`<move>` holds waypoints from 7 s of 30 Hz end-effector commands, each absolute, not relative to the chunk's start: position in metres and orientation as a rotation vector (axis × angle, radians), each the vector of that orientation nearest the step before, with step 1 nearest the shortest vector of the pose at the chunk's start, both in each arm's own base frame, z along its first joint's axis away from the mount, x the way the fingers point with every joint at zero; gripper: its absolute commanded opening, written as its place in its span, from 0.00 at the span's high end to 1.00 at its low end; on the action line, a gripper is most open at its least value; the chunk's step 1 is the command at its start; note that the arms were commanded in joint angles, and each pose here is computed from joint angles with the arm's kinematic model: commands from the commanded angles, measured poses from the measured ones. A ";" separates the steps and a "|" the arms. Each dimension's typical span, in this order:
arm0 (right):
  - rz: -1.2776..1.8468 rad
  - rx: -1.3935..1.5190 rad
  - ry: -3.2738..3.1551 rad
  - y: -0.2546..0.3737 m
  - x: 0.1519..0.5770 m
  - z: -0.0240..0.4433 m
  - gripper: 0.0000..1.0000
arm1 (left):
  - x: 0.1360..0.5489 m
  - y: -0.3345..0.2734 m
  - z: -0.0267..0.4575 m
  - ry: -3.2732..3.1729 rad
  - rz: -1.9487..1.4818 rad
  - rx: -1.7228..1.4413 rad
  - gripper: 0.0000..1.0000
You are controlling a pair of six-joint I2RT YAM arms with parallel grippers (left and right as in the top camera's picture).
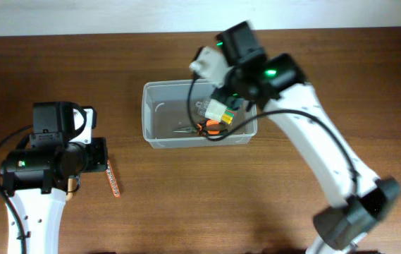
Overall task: Pack container
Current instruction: 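Carry the red pliers into the container and release them, then raise the right gripper and park it at the upper right, then lower the left gripper onto the orange socket rail and grasp it, then lift the socket rail with the left gripper and lower it into the container, then release the socket rail and move the left gripper to the scraper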
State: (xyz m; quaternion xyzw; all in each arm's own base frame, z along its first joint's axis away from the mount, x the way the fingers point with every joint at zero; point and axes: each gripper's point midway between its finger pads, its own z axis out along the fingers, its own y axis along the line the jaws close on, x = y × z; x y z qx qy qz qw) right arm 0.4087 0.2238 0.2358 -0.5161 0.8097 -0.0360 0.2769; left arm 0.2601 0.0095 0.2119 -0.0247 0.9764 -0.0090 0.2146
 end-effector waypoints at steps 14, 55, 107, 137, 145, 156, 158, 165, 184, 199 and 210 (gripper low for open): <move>0.180 -1.752 2.290 0.304 0.395 0.061 0.96 | 0.259 0.009 0.216 2.689 -0.035 -0.081 0.97; 0.016 -0.174 2.599 -0.001 0.384 0.341 0.01 | 0.171 0.014 0.294 2.725 0.033 -0.161 0.73; 0.132 -0.104 2.649 -0.004 0.385 0.325 0.01 | 0.233 0.026 0.021 3.070 -0.077 -0.624 0.27; 0.133 -0.103 2.649 -0.004 0.385 0.325 0.01 | 0.244 0.016 -0.030 3.138 -0.184 -0.580 0.65; 0.133 -0.103 2.650 -0.004 0.385 0.325 0.01 | 0.244 0.016 -0.030 3.138 -0.185 -0.580 0.94; 0.130 -0.098 2.649 -0.006 0.385 0.325 0.01 | 0.264 0.019 -0.008 3.098 -0.184 -0.566 0.98; 0.130 -0.098 2.649 -0.006 0.385 0.325 0.01 | 0.277 0.020 0.010 3.062 -0.183 -0.536 0.98; 0.130 -0.098 2.649 -0.006 0.385 0.325 0.01 | 0.340 -0.003 0.135 2.805 -0.143 -0.057 0.98; 0.129 -0.099 2.646 -0.006 0.386 0.326 0.01 | 0.407 -0.181 0.220 1.739 0.203 1.656 0.98; 0.127 -0.104 2.641 -0.006 0.386 0.326 0.02 | 0.420 -0.182 0.074 1.999 0.060 1.838 0.98; 0.127 -0.104 2.641 -0.006 0.387 0.326 0.01 | 0.416 -0.180 0.045 2.082 0.017 1.844 0.69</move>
